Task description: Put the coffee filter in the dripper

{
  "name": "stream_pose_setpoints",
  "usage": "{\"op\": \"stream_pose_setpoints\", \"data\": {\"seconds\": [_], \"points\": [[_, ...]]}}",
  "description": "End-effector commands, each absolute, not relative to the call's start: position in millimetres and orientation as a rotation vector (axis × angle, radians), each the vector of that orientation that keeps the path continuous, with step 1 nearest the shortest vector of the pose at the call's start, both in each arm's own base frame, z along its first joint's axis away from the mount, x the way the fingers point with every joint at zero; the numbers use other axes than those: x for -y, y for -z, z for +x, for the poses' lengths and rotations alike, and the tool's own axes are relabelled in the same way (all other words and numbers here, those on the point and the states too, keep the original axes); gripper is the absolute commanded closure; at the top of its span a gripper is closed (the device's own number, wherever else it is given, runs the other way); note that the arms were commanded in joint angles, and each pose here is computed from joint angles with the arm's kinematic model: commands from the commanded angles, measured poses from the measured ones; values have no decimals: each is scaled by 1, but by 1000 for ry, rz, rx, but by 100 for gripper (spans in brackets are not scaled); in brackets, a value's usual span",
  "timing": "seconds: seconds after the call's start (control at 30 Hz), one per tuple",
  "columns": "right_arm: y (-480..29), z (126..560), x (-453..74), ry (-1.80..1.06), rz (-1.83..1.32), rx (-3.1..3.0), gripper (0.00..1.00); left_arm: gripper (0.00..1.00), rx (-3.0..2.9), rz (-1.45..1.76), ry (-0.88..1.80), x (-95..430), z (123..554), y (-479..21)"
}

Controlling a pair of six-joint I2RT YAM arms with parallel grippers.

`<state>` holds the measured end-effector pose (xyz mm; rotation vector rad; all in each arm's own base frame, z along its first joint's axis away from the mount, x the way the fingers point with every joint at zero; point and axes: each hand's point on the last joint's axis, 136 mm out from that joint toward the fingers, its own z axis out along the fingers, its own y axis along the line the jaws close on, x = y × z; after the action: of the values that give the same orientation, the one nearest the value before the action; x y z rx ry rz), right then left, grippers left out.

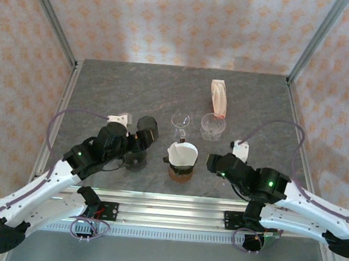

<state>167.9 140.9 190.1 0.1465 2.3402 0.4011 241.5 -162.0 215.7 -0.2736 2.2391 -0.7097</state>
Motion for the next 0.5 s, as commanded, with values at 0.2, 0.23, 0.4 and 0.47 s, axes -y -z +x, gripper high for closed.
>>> {"op": "stream_pose_setpoints", "data": {"seconds": [0.2,0.23,0.4,0.47], "points": [[-171,162,-128,-397,206,-2354,24,40,-2360,-122,576,188,305,-218],[-169,160,-128,-405,206,-2360,24,39,-2382,-93,542,193,316,-216],[-160,157,-127,-408,224,-2380,24,42,-2483,52,399,219,361,-195],[-158,157,-126,-402,228,-2386,24,43,-2525,85,345,225,374,-181]]}}
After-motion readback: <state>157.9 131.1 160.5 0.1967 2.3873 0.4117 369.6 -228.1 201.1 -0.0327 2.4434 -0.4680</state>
